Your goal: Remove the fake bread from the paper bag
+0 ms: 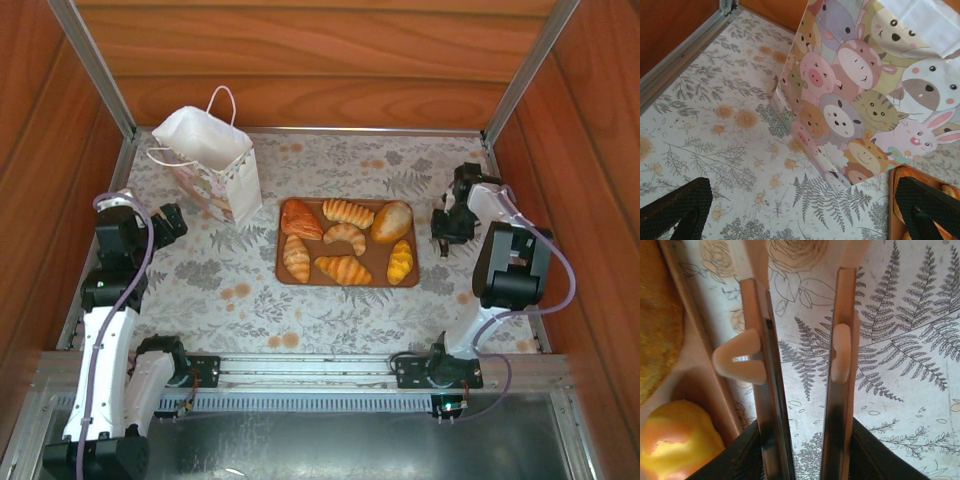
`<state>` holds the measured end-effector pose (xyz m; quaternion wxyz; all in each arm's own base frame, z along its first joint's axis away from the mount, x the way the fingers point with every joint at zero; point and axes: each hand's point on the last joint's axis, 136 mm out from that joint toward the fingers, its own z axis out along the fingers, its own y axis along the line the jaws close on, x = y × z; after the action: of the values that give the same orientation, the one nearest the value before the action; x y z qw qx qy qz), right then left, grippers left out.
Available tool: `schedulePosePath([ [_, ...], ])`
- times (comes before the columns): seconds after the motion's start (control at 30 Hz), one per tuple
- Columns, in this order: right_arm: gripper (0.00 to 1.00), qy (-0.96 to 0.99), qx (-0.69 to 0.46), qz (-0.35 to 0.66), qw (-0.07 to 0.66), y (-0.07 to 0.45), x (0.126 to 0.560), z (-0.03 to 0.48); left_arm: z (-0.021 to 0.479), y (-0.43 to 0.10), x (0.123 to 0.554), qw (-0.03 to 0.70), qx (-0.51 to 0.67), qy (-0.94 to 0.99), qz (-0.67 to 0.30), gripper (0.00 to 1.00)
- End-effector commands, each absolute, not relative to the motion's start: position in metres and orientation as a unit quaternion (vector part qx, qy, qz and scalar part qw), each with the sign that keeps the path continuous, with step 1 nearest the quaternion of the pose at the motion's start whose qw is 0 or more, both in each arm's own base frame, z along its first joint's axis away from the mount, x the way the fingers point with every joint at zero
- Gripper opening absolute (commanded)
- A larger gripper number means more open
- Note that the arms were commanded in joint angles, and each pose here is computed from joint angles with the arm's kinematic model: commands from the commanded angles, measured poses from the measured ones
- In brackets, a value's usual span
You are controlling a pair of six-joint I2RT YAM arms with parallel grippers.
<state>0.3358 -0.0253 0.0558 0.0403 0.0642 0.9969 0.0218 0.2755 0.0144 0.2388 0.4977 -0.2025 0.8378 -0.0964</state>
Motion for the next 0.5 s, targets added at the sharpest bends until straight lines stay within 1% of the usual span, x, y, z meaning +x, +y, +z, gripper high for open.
schedulePosePath([
  [0.0, 0.44, 0.998, 0.056, 0.017, 0.004, -0.028, 0.326, 0.042, 0.226, 0.021, 0.279, 0.494, -0.206, 0.841, -0.079, 1.0],
  [0.23, 0.54, 0.998, 0.065, -0.001, 0.007, -0.035, 0.326, 0.042, 0.203, 0.025, 0.283, 0.48, -0.22, 0.846, -0.072, 1.0],
  [0.47, 0.6, 0.998, 0.063, -0.017, 0.016, -0.04, 0.323, 0.049, 0.201, 0.026, 0.288, 0.48, -0.22, 0.846, -0.072, 1.0],
])
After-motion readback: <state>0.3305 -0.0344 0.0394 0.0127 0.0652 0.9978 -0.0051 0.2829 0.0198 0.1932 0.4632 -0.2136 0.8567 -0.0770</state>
